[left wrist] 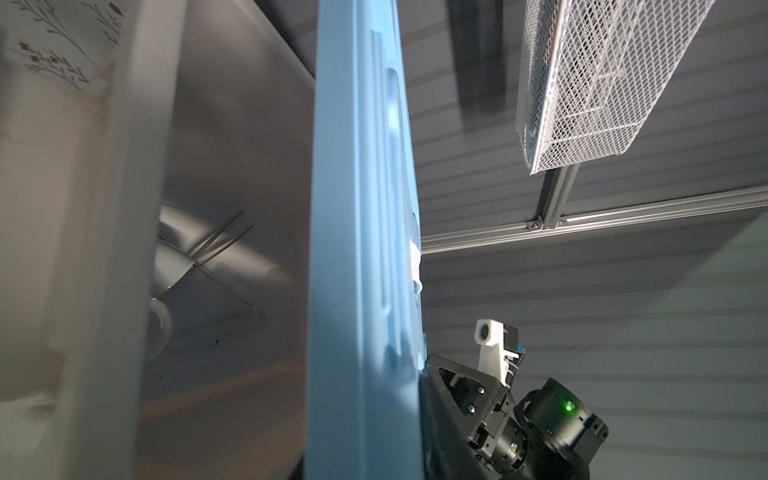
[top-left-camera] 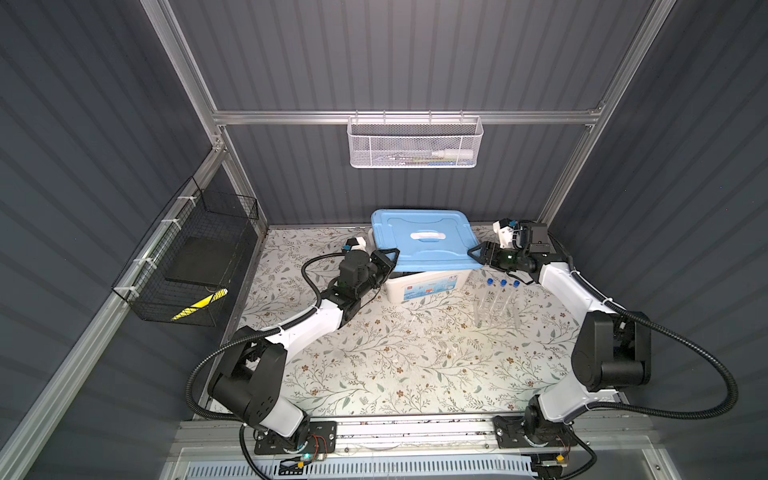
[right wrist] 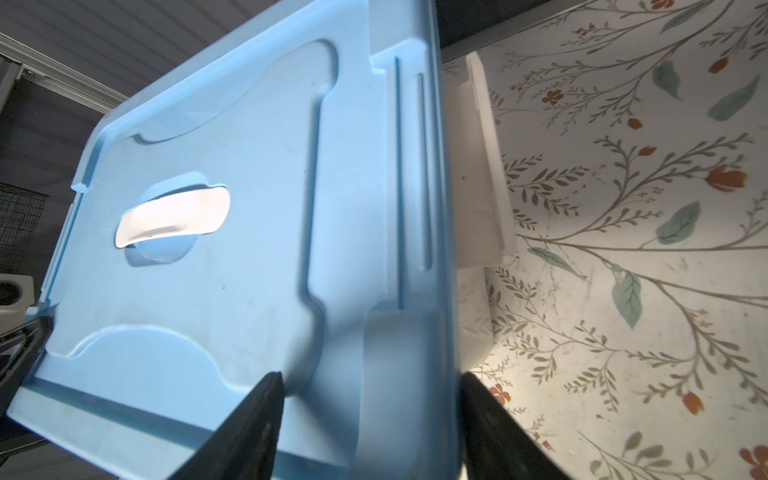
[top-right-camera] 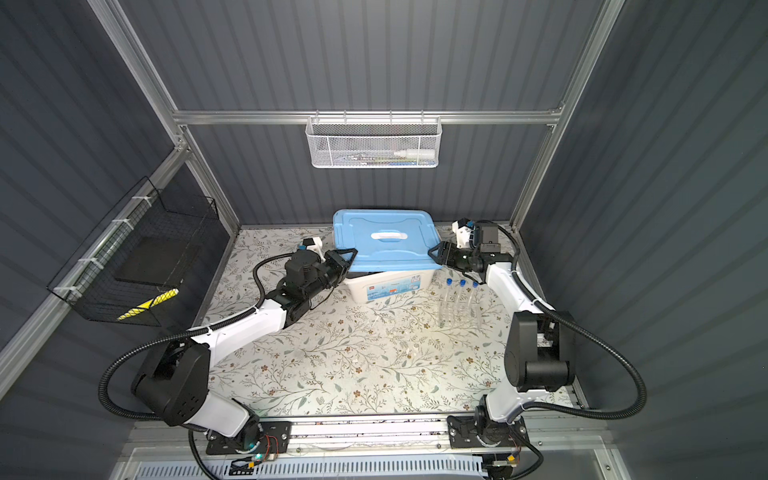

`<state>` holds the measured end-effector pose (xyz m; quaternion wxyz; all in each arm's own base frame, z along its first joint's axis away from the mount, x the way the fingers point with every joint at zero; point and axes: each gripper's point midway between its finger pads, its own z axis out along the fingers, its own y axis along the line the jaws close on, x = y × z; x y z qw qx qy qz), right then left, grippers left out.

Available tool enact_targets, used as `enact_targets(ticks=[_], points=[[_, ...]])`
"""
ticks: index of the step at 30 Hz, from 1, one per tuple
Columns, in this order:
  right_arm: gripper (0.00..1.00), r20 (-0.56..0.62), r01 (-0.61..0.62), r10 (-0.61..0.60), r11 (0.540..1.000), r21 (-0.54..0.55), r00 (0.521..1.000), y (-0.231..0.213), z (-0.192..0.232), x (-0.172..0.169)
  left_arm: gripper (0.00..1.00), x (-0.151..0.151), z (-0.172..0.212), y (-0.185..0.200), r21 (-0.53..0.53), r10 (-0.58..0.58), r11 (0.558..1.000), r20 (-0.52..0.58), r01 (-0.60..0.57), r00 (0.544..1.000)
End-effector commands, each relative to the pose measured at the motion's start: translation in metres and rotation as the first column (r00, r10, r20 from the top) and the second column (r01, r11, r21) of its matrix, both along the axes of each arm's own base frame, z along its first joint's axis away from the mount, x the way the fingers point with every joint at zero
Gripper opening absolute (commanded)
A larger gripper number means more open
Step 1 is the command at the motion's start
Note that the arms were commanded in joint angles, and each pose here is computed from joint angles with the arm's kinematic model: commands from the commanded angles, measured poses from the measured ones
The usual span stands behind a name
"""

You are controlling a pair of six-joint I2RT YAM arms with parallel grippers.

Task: Organize the chemistry lab equipment

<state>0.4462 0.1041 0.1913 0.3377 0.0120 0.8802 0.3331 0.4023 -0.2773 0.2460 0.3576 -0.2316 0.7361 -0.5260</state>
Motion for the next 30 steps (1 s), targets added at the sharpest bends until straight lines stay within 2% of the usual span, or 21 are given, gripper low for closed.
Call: enact_targets(ticks=[1, 12, 22, 30], points=[[0.64, 0.005, -0.031, 0.031, 0.999, 0.040, 1.000, 0.007, 0.012, 0.002, 0.30, -0.004, 0.007, 0.006, 0.034, 0.016, 0.999, 0.039, -0.017, 0.999], [0.60, 0.010, -0.042, 0.042, 0.999, 0.017, 0.999, 0.007, 0.015, 0.015, 0.44, -0.013, 0.006, 0.012, 0.112, 0.017, 0.994, 0.023, -0.020, 1.000], [0.60, -0.002, -0.063, 0.063, 0.998, 0.001, 0.998, 0.008, 0.010, 0.023, 0.49, -0.027, -0.007, 0.007, 0.185, -0.009, 0.983, -0.012, 0.011, 1.000], [0.59, -0.014, -0.065, 0.065, 0.998, -0.011, 0.998, 0.007, 0.004, 0.020, 0.51, -0.035, -0.011, 0.020, 0.237, 0.019, 0.971, -0.026, -0.012, 0.999]])
